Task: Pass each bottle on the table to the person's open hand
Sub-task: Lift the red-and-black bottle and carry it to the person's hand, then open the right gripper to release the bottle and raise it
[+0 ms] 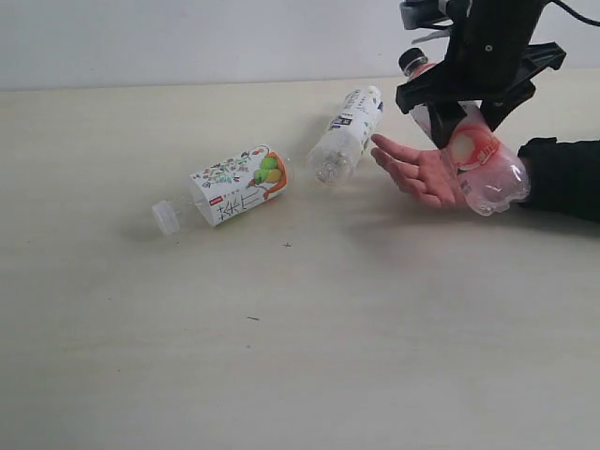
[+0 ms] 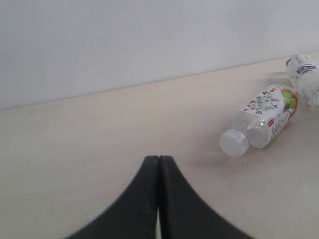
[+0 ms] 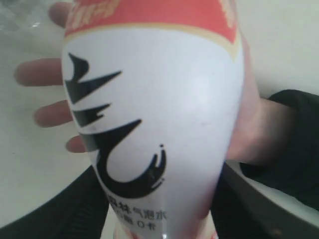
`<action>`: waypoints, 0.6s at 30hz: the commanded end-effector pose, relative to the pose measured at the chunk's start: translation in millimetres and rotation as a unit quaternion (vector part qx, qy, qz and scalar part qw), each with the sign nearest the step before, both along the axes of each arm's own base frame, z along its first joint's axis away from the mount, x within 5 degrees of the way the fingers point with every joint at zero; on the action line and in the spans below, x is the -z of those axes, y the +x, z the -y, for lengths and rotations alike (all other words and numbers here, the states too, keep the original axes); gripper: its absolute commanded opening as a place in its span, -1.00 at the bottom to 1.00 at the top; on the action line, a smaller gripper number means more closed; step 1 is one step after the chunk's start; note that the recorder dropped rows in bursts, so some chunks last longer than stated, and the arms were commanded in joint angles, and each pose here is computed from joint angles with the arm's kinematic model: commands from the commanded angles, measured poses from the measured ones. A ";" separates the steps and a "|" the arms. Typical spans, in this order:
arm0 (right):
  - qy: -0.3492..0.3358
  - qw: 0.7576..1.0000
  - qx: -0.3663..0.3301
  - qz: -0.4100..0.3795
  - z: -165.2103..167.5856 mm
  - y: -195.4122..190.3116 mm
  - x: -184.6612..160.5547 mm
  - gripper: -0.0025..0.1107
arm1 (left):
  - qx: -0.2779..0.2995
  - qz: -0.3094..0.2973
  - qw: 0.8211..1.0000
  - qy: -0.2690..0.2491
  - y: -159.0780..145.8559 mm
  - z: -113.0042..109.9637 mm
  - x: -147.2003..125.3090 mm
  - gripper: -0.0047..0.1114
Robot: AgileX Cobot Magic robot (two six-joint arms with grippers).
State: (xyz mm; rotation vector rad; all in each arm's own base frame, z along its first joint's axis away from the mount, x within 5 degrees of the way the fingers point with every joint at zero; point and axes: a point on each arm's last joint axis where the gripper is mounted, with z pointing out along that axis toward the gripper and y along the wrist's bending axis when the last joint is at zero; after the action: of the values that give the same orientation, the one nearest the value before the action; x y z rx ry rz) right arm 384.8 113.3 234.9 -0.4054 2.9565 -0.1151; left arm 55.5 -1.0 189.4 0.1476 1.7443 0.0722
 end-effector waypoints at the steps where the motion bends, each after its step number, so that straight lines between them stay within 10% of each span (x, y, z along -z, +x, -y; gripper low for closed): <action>1: -0.024 0.999 0.021 0.007 6.6 5.9 4.0 -0.96 | 0.004 0.005 1.000 -0.004 -0.3 0.5 -0.6 -0.91; 18: -0.020 1.000 0.020 -0.005 2.6 14.4 28.6 -0.96 | 0.004 0.005 1.000 -0.004 -0.3 0.5 -0.6 -0.91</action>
State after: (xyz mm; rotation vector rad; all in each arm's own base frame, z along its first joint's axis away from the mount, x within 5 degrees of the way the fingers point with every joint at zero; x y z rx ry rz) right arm 395.4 110.4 203.9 -0.3607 3.0087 -0.1863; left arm 55.5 -1.0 189.4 0.1476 1.7443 0.0722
